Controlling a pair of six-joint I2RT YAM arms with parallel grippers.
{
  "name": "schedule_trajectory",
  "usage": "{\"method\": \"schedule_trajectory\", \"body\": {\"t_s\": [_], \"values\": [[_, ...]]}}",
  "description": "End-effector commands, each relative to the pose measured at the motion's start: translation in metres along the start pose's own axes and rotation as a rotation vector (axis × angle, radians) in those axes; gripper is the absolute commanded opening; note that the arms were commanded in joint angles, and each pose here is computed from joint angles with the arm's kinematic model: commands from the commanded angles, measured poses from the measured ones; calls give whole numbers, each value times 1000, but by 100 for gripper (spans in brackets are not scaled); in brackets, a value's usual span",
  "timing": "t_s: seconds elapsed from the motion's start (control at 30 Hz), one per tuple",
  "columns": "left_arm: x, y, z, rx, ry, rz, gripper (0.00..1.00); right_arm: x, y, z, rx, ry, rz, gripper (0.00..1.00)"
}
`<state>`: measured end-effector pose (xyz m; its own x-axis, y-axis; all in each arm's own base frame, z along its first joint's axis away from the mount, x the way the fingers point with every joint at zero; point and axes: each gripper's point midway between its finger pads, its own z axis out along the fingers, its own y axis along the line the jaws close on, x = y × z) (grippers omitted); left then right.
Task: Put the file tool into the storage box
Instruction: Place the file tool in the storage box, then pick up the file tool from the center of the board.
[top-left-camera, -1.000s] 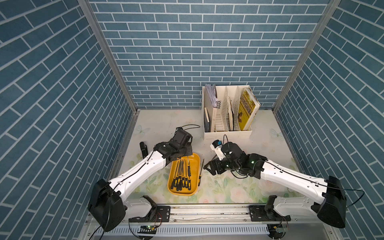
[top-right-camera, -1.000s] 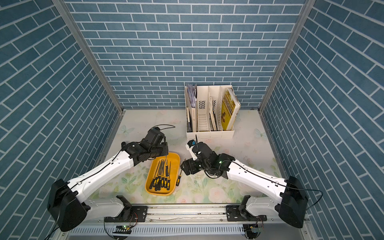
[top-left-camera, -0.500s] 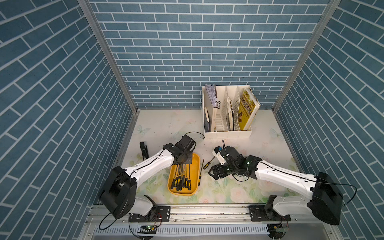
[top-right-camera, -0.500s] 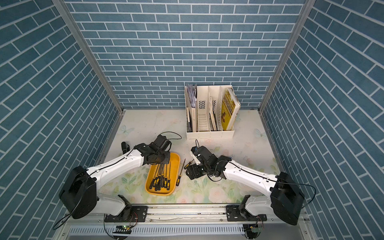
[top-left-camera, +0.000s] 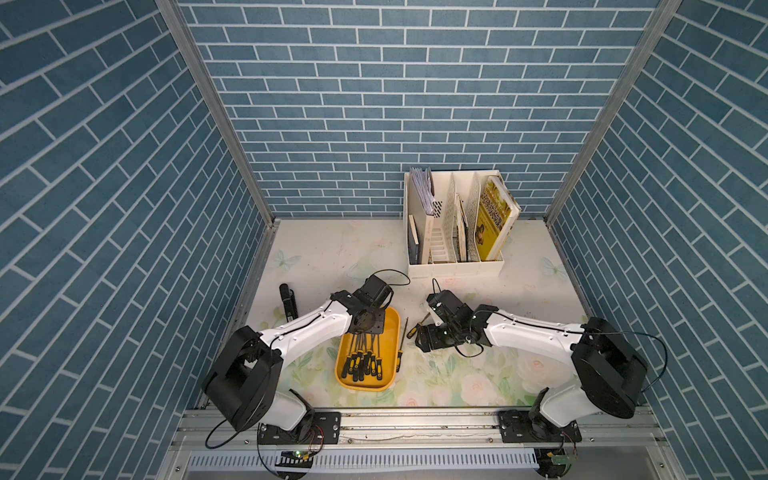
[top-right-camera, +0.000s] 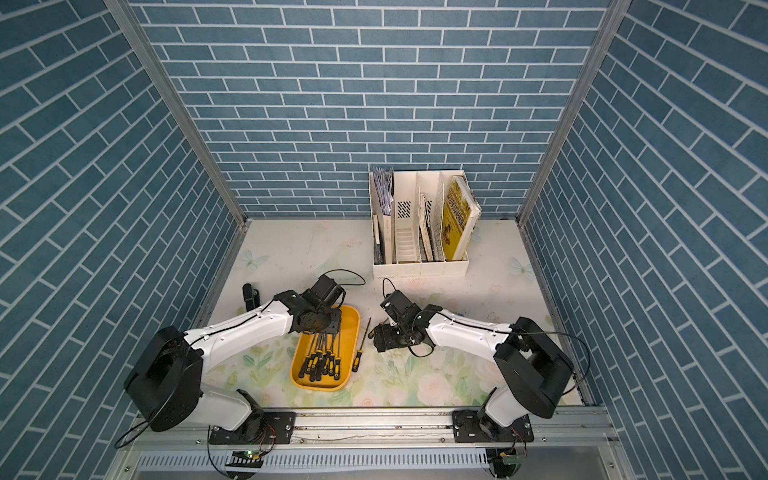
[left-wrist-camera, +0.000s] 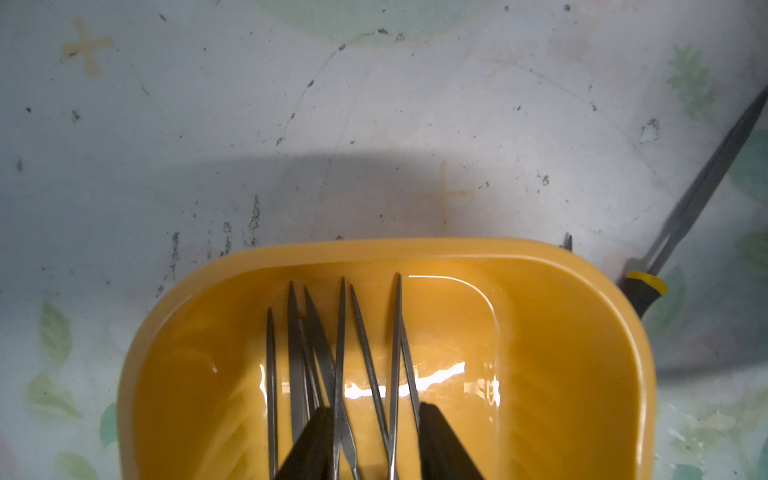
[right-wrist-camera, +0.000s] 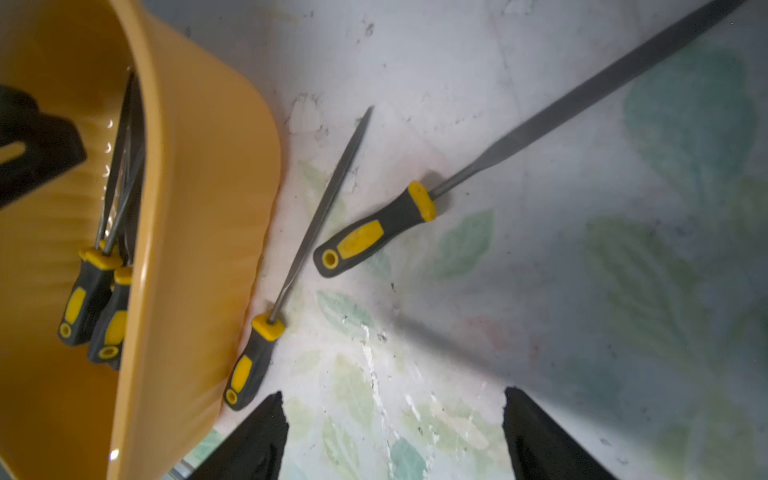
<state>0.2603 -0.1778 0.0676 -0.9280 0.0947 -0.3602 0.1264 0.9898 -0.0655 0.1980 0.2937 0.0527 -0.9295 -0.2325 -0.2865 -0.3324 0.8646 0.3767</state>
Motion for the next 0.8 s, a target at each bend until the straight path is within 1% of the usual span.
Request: {"method": "schedule_trajectory", "body": {"t_s": [0.0,0.2,0.37,0.47,0.6,0.77], "values": [[0,-2,-4,3,-2,11,45,-26,1,1,9,-62,137,84],[-15,-13,-31,57,-53,-3,48,-39,-8,13,62,-60,210,82],[-26,-26,-52,119,-98,-13,48,-41,-13,23,89,-35,235,74],[-30,-31,-59,140,-112,-15,48,-41,-14,27,108,-14,237,70],[-32,-30,-66,146,-130,-19,48,-43,-21,31,164,-6,227,67],[-31,-29,-66,145,-135,-17,48,-42,-29,37,224,29,203,64]]}}
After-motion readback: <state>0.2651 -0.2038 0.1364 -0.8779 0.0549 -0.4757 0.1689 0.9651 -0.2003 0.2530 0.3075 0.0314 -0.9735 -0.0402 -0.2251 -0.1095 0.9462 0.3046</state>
